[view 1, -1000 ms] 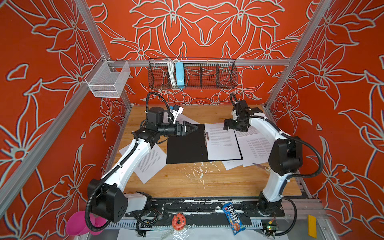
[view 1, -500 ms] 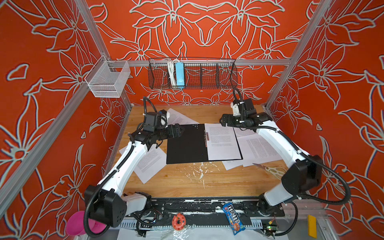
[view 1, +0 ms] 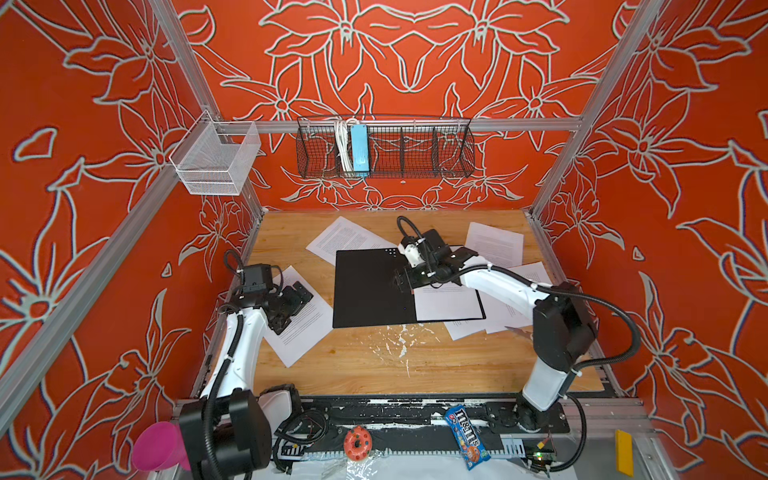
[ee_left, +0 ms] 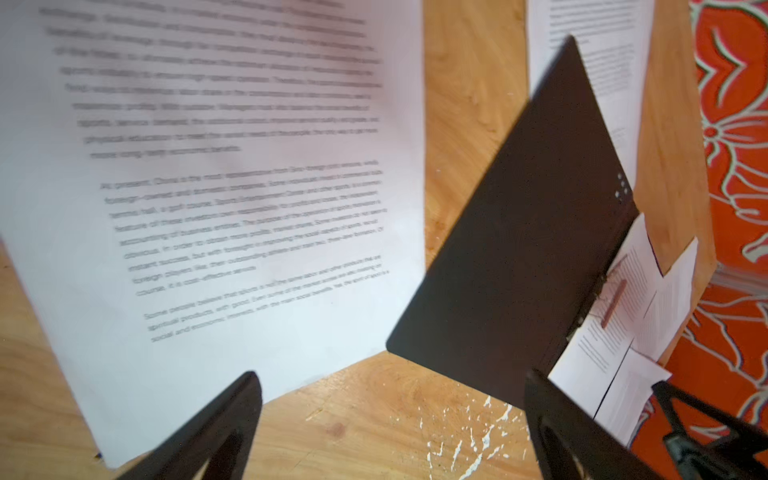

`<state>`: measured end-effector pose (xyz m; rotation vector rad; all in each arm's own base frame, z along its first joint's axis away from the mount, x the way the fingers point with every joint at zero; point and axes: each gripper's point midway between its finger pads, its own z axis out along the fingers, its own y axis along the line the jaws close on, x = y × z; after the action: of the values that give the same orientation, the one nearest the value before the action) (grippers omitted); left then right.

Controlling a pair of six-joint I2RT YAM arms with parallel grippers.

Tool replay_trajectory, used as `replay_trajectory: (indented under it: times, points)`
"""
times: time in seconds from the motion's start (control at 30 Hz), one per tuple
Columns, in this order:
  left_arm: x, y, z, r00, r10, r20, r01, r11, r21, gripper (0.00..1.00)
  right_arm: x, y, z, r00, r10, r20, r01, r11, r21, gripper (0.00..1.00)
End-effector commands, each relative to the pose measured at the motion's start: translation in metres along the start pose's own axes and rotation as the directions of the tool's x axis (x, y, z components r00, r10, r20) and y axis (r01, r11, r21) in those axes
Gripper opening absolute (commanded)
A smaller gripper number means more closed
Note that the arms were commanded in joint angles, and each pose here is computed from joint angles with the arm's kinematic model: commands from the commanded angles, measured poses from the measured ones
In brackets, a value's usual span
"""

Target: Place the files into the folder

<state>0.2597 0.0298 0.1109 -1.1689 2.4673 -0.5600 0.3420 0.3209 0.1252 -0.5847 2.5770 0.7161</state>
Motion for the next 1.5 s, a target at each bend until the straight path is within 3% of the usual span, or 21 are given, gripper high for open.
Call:
replay_trajectory:
  times: [0.0, 0.17, 0.33, 0.47, 0.67, 0.97, 1.17, 1.47]
  points:
    - [-0.007, 0.013, 0.002, 0.997, -0.071, -0.02, 0.071, 0.997, 0.017, 0.98, 0.0, 0.025, 0.023, 0.995, -0.098, -0.02, 0.096, 0.992, -0.088, 0.79]
    - [-0.036, 0.04, -0.002, 0.982, -0.18, 0.049, 0.177, 0.983, 0.052, 0.98, 0.019, 0.035, 0.053, 0.989, -0.129, -0.079, 0.119, 0.985, -0.121, 0.63]
    - [-0.063, 0.056, -0.005, 0.976, -0.183, 0.123, 0.182, 0.983, 0.018, 0.98, 0.03, 0.033, 0.067, 0.984, -0.145, -0.102, 0.131, 0.982, -0.14, 0.5]
    - [-0.081, 0.066, 0.002, 0.969, -0.215, 0.12, 0.212, 0.976, 0.042, 0.99, 0.04, 0.032, 0.073, 0.986, -0.122, -0.113, 0.103, 0.981, -0.163, 0.38]
    - [-0.11, 0.085, 0.006, 0.967, -0.197, 0.164, 0.194, 0.98, 0.038, 0.99, 0.045, 0.034, 0.07, 0.989, -0.1, -0.108, 0.081, 0.982, -0.171, 0.33]
    - [-0.108, 0.098, 0.037, 0.976, -0.205, -0.072, 0.209, 0.977, 0.047, 0.99, 0.049, 0.041, 0.075, 0.991, -0.086, -0.106, 0.063, 0.976, -0.207, 0.32]
    - [-0.103, 0.102, 0.047, 0.966, -0.229, -0.121, 0.237, 0.97, 0.056, 0.99, 0.05, 0.048, 0.075, 0.991, -0.083, -0.108, 0.055, 0.969, -0.24, 0.32]
    - [-0.094, 0.079, 0.059, 0.946, -0.239, -0.22, 0.282, 0.94, 0.19, 0.96, 0.051, 0.055, 0.073, 0.99, -0.087, -0.109, 0.056, 0.964, -0.26, 0.31]
